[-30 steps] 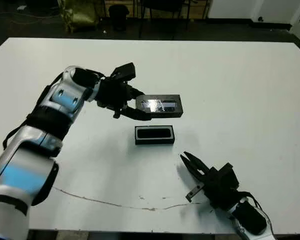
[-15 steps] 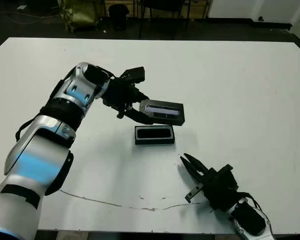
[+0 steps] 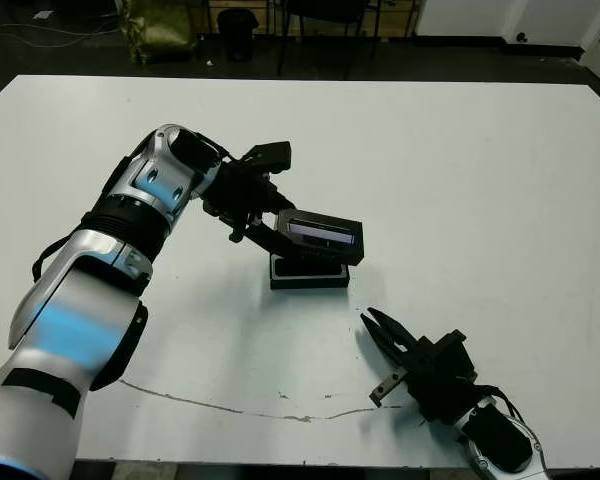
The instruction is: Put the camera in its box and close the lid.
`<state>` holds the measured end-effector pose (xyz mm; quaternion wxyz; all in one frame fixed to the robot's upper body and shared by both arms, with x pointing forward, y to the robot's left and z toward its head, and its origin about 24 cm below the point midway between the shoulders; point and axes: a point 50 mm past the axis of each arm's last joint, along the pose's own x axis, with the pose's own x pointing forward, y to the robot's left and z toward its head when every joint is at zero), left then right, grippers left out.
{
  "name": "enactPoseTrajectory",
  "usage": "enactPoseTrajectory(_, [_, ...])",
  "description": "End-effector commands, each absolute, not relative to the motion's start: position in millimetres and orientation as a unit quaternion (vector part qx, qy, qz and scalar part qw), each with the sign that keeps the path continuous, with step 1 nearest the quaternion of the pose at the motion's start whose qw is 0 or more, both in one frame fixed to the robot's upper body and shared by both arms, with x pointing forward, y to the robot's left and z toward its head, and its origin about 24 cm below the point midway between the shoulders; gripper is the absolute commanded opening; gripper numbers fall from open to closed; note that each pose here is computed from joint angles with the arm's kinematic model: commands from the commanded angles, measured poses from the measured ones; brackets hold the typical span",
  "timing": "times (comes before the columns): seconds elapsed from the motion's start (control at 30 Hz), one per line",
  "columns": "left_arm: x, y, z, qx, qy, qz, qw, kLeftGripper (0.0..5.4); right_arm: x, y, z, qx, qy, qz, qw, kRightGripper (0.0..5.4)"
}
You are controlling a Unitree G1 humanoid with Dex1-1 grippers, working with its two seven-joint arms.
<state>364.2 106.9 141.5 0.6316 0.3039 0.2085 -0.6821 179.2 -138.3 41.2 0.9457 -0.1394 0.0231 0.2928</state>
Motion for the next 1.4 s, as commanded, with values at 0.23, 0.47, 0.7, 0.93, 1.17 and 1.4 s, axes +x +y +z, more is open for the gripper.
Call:
enactPoseTrajectory(0.23, [360, 111, 117.8, 0.320, 0.243, -0.668, 0.626, 2.41, 177, -142, 35.2, -0.138, 0.029, 0.290, 0.947, 0.00])
enactPoseTrajectory(0.47, [360, 108, 114.5, 0.321, 0.241, -0.666, 0.628, 2.41, 176, -142, 34.7, -0.141, 0.033, 0.288, 0.947, 0.00])
enactPoseTrajectory(0.7, [360, 108, 112.7, 0.321, 0.247, -0.662, 0.631, 2.41, 176, -144, 31.8, -0.133, 0.034, 0.287, 0.948, 0.00])
enactPoseTrajectory(0.93, [360, 108, 112.9, 0.315, 0.252, -0.662, 0.631, 2.41, 175, -143, 34.5, -0.127, 0.035, 0.289, 0.948, 0.00])
enactPoseTrajectory(1.17, [359, 107, 112.9, 0.308, 0.254, -0.661, 0.635, 2.41, 175, -143, 34.0, -0.130, 0.038, 0.287, 0.948, 0.00])
enactPoseTrajectory(1.4, [358, 104, 116.5, 0.267, 0.246, -0.666, 0.651, 2.41, 176, -143, 32.5, -0.127, 0.025, 0.290, 0.948, 0.00])
